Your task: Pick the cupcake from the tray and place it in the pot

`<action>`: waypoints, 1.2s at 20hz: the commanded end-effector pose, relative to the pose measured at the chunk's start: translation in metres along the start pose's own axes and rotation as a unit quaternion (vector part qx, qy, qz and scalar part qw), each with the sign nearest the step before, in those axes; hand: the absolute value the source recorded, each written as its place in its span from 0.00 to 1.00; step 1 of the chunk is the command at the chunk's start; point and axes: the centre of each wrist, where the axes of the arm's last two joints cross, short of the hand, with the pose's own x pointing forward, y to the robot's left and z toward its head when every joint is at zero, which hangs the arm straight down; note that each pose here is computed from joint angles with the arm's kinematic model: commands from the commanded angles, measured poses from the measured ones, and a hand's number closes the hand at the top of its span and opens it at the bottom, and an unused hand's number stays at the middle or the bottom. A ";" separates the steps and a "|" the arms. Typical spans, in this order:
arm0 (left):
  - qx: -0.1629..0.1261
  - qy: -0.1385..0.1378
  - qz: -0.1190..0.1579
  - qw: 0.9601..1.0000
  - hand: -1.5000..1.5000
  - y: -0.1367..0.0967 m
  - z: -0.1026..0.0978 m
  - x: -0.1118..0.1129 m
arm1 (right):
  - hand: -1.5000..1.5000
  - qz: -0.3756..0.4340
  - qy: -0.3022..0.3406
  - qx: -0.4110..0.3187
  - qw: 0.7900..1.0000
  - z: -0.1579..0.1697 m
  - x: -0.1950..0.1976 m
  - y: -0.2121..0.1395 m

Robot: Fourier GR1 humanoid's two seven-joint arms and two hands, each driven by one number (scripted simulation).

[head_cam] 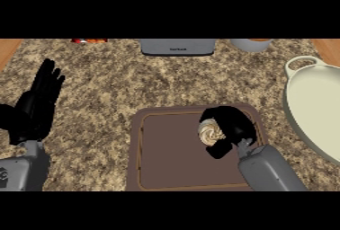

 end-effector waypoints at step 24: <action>0.033 0.007 0.005 0.999 0.50 0.012 0.015 -0.006 | 1.00 -0.030 -0.193 -0.138 0.971 0.216 0.001 0.023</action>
